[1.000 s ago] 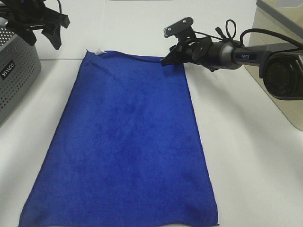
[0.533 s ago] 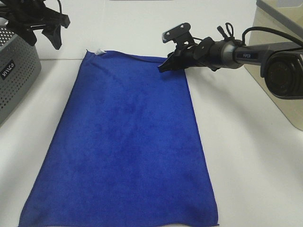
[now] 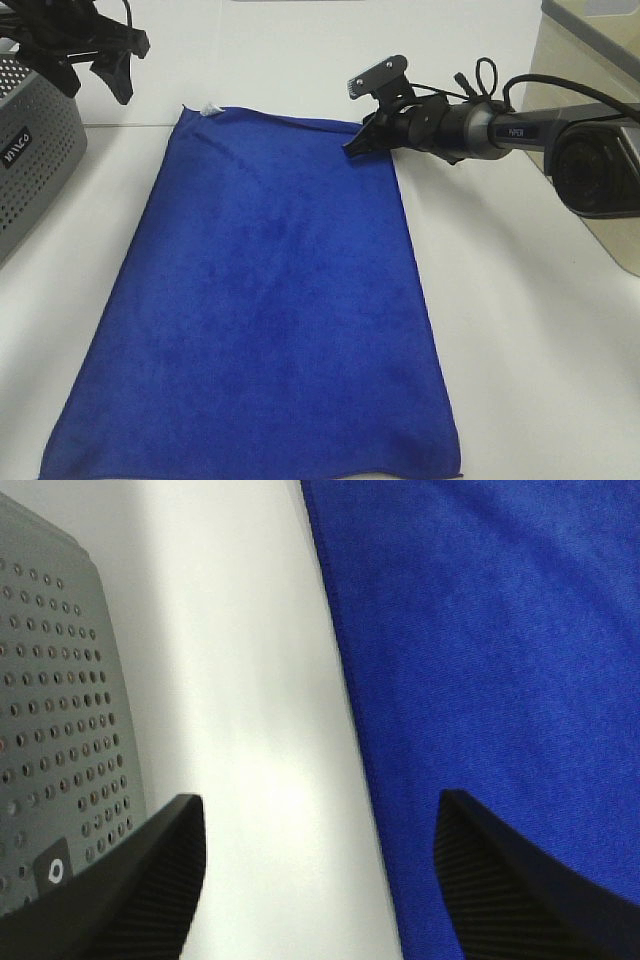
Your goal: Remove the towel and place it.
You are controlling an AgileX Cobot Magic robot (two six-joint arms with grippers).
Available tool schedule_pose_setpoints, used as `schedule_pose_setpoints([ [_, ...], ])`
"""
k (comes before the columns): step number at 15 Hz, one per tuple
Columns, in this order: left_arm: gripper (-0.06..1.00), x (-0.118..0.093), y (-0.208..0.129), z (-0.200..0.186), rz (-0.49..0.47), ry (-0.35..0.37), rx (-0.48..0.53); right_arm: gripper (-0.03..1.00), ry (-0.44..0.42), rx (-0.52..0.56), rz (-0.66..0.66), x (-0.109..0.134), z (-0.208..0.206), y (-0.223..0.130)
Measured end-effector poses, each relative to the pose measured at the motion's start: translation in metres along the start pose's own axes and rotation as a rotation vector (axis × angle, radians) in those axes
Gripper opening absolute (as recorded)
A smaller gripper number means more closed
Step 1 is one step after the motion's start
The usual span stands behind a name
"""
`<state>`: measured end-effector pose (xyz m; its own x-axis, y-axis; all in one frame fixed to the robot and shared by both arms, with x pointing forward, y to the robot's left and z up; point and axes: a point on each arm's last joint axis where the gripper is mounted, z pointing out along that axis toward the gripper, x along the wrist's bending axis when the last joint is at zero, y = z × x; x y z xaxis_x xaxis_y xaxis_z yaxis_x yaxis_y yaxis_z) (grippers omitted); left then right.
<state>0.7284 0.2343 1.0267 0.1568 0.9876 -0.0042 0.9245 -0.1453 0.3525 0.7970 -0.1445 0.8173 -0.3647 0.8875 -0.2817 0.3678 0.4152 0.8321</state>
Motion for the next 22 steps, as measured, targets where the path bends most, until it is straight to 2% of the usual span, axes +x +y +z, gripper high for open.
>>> schedule_pose_setpoints([
  [2,0.62,0.0,0.0,0.0,0.0,0.0,0.0,0.36,0.036,0.016,0.001,0.0,-0.004,0.006],
  [5,0.62,0.0,0.0,0.0,0.004,0.001,0.0,0.35,0.107,0.011,0.026,-0.004,-0.022,0.04],
  [11,0.62,0.0,0.0,0.0,0.005,0.002,0.001,0.3,0.123,0.063,0.029,0.006,-0.01,0.013],
  [15,0.62,0.0,0.0,0.0,0.005,0.003,0.001,0.3,-0.124,-0.126,0.033,-0.017,-0.009,0.027],
  [16,0.62,0.0,0.0,0.0,0.005,0.003,0.001,0.3,-0.157,-0.151,0.034,-0.02,-0.01,0.029],
  [18,0.62,0.0,0.0,0.0,0.005,0.003,0.001,0.3,-0.164,-0.158,0.035,-0.021,-0.01,0.031],
  [19,0.62,0.0,0.0,0.0,0.005,0.003,0.001,0.3,-0.128,-0.136,0.035,-0.019,-0.011,0.032],
  [20,0.62,0.0,0.0,0.0,0.005,0.003,0.001,0.3,-0.057,-0.094,0.036,-0.015,-0.015,0.037],
  [22,0.62,0.001,0.0,0.0,0.009,0.012,0.001,0.3,0.153,0.017,0.028,-0.006,-0.034,0.057],
])
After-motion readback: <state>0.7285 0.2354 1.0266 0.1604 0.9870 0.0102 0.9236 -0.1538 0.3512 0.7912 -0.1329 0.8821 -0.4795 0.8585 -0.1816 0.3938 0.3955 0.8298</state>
